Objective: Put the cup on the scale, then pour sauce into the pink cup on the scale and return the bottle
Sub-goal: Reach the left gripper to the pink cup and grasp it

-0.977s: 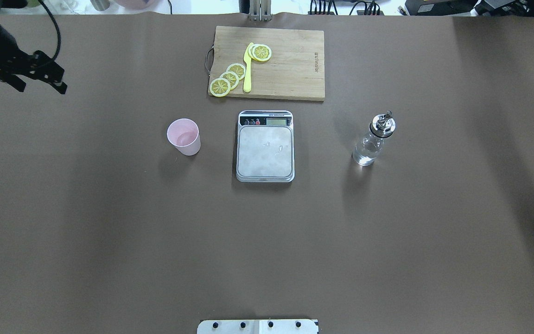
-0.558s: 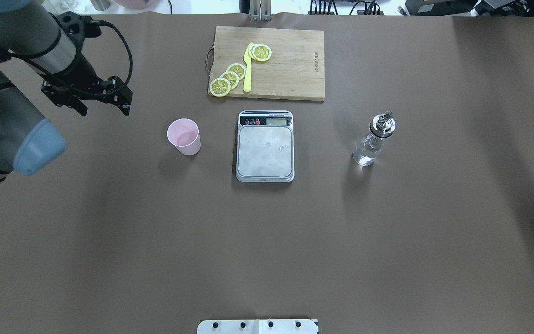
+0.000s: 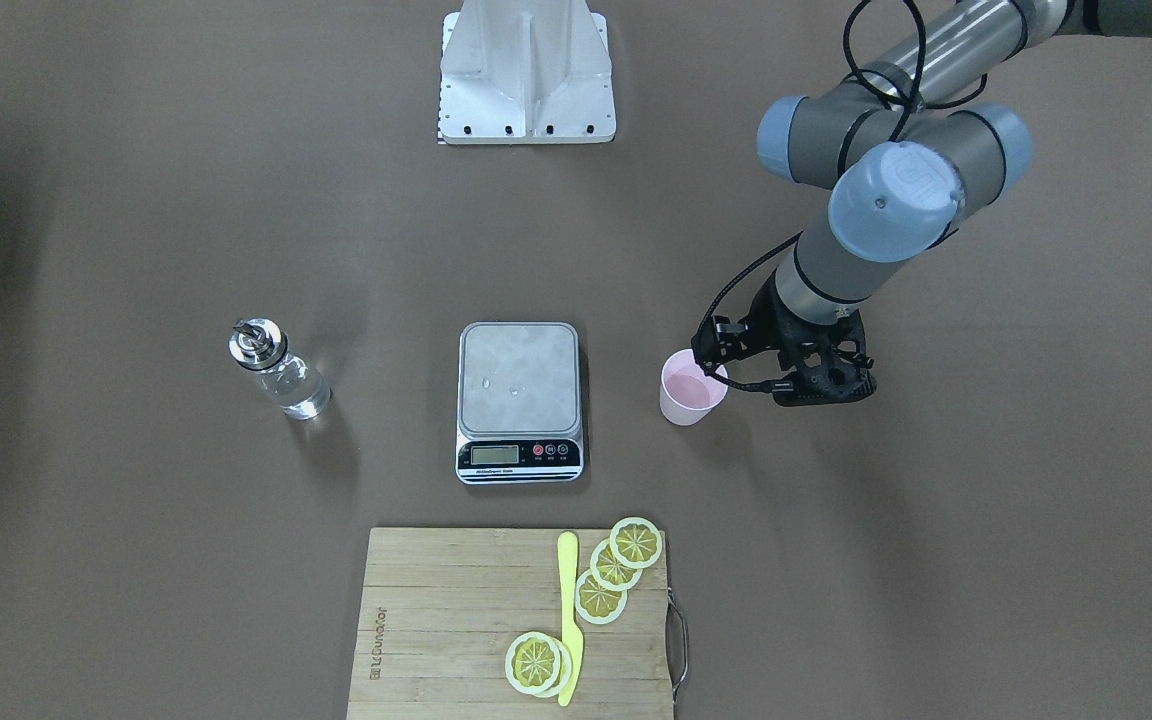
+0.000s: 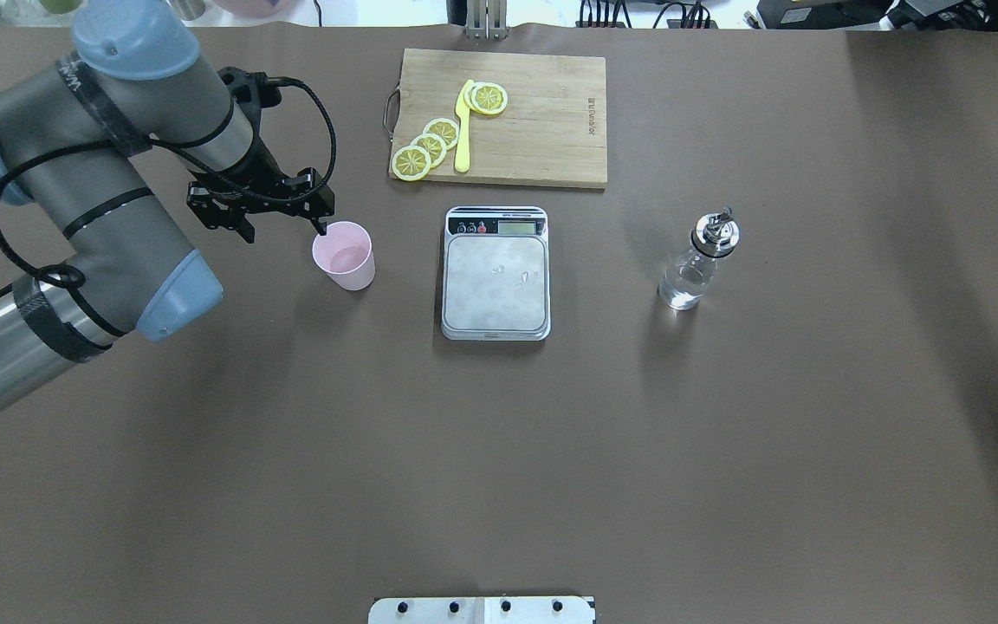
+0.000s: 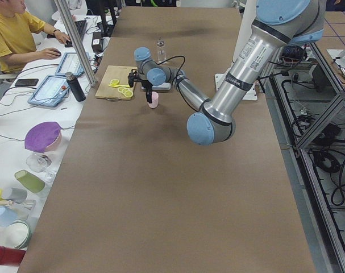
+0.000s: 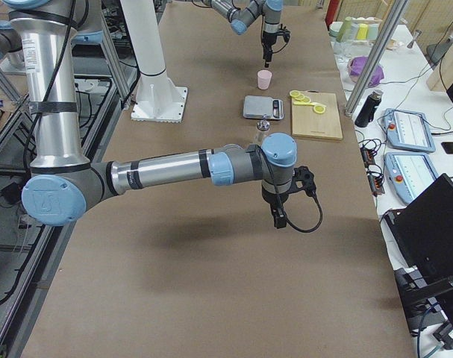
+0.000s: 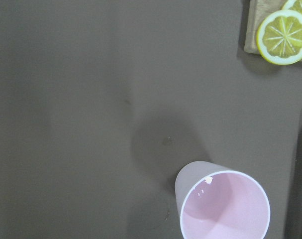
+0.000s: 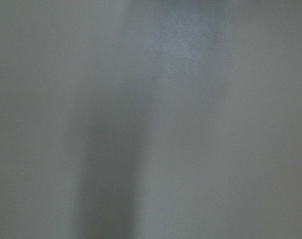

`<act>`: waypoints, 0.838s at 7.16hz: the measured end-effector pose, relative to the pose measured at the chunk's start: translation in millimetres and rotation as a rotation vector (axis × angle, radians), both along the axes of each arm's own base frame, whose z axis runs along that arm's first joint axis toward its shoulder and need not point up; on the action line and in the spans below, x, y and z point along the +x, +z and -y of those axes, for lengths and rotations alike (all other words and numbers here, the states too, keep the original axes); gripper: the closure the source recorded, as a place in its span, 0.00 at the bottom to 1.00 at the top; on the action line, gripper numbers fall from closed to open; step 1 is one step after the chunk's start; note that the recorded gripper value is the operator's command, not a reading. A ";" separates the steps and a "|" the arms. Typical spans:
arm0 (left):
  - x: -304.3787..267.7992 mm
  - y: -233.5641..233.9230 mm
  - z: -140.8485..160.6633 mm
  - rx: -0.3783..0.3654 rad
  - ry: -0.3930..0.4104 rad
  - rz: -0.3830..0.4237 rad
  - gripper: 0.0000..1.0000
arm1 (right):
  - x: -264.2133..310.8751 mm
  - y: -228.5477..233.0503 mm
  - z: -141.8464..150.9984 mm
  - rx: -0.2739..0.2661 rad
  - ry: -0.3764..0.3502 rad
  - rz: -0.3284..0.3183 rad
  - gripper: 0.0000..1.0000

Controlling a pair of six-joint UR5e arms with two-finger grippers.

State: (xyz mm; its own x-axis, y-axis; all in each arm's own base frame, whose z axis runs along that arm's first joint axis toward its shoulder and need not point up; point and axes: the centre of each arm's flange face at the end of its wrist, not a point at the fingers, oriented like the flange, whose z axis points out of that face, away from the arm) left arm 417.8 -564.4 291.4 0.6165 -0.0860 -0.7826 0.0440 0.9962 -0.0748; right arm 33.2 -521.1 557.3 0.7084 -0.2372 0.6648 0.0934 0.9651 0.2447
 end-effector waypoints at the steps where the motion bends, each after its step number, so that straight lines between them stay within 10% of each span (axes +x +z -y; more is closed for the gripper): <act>1: 6.1 2.1 2.3 -0.010 -0.006 -0.003 0.26 | 0.3 0.1 -0.1 0.000 0.001 0.000 0.00; 6: 34.3 10.7 -6.0 0.031 -0.005 0.025 0.48 | 0.6 0.0 0.3 0.001 0.001 -0.001 0.00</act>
State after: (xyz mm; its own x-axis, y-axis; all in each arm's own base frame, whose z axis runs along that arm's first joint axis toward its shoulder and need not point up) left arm 452.1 -558.4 302.0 0.6352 -0.0655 -0.7695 0.0508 0.9978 -0.0431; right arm 33.8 -521.4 557.3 0.7095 -0.2372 0.6636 0.0931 0.9650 0.2454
